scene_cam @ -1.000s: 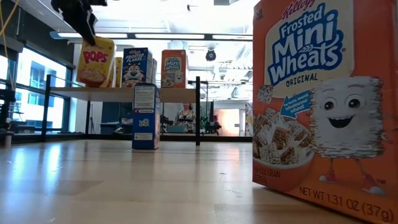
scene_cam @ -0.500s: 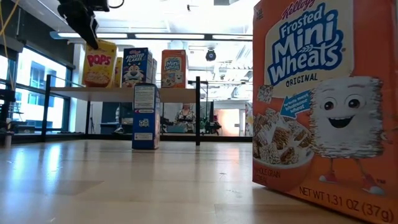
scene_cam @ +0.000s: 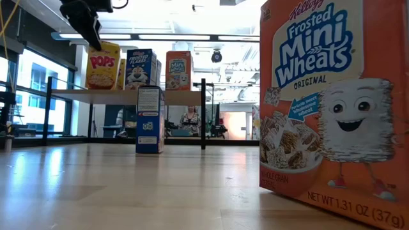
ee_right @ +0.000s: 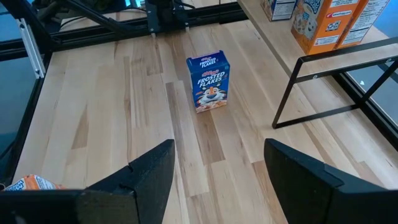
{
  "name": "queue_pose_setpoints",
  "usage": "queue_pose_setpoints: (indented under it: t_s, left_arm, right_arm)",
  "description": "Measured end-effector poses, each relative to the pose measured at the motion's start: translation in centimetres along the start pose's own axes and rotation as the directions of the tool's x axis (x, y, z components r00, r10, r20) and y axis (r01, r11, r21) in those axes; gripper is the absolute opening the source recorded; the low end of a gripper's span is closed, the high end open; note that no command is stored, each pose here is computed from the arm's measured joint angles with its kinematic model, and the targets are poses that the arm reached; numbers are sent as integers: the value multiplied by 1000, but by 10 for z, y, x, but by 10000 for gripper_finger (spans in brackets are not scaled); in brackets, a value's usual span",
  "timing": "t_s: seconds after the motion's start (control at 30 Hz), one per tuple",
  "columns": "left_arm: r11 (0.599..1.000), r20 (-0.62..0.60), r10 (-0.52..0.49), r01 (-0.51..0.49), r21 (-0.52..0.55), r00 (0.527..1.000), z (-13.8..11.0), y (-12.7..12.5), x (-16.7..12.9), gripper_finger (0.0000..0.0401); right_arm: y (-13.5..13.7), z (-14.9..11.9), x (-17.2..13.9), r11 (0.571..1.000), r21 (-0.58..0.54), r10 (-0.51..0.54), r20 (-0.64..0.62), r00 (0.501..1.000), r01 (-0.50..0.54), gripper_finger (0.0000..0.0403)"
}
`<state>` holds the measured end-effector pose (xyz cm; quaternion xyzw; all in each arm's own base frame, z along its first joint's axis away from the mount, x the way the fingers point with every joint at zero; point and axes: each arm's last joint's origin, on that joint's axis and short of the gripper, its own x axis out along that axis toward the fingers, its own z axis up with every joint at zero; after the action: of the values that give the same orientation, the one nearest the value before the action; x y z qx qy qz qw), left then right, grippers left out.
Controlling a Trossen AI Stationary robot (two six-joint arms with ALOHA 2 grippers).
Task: Stack cereal on shelf
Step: Put the yellow cereal box on the shelf aligned with the other yellow cereal boxes
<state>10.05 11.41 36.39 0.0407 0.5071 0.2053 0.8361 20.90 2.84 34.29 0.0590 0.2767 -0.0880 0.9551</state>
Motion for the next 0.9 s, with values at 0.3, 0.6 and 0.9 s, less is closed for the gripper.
queue_pose_setpoints:
  t_s: [0.3,0.6,0.9]
  left_arm:
    - [1000,-20,2,-3,-12,1000,-1,-1,0,161]
    - [1000,-27,7,-7,-19,1000,-2,-1,0,161]
    - [999,-50,36,-37,-18,998,-3,0,0,161]
  right_arm:
    - [0,0,0,1000,0,0,0,1000,0,240]
    - [0,0,0,1000,0,0,0,1000,0,240]
    - [0,0,0,1000,0,0,0,1000,0,240]
